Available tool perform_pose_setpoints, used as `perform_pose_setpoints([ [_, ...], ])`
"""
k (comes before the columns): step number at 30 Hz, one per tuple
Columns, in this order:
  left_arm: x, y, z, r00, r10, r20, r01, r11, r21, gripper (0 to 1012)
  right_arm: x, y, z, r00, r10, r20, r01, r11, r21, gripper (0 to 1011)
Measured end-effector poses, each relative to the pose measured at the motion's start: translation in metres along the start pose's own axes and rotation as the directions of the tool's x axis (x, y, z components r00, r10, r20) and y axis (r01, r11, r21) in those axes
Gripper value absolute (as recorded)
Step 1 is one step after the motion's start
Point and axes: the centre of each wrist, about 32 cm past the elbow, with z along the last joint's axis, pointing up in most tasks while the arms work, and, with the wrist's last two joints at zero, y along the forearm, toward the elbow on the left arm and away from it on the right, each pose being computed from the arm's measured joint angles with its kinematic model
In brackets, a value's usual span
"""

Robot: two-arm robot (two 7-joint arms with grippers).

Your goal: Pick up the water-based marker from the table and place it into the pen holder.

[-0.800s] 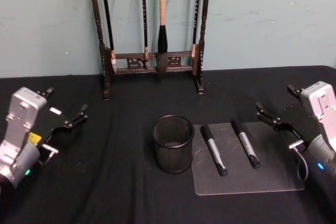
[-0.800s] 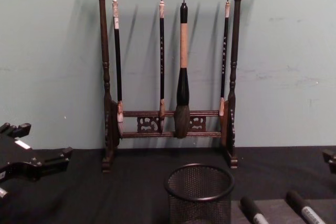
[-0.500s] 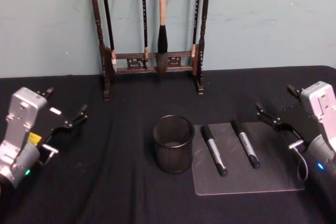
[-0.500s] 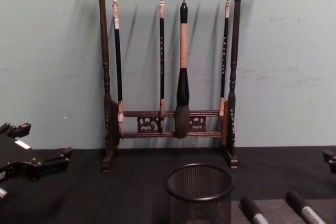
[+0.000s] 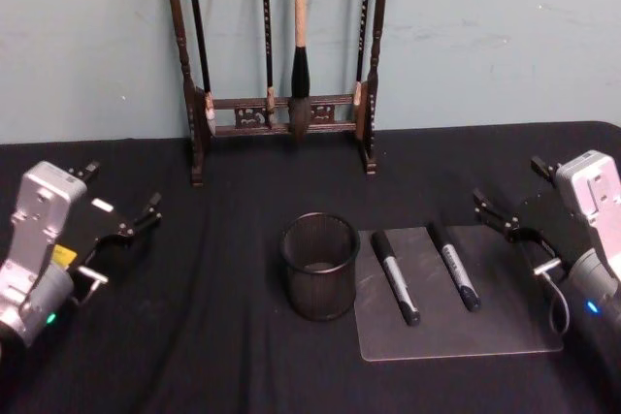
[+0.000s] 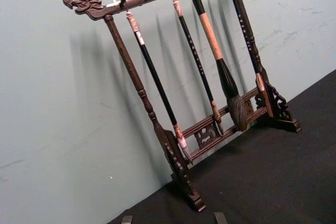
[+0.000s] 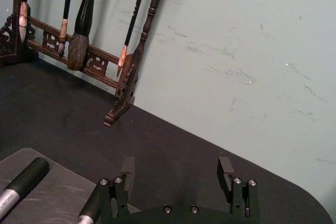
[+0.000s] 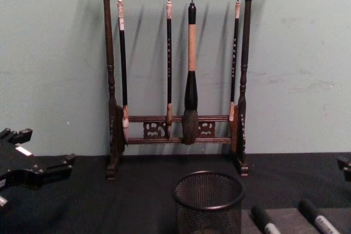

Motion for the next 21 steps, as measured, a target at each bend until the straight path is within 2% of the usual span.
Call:
perform_pose_setpoints([
  [21,0.0000,0.0000,0.0000,1.0000,0.000,0.000,0.000,1.0000,0.000,1009,0.0000,0.0000,0.0000,1.000,0.000,0.000,0.000,1.000,0.000,1002],
])
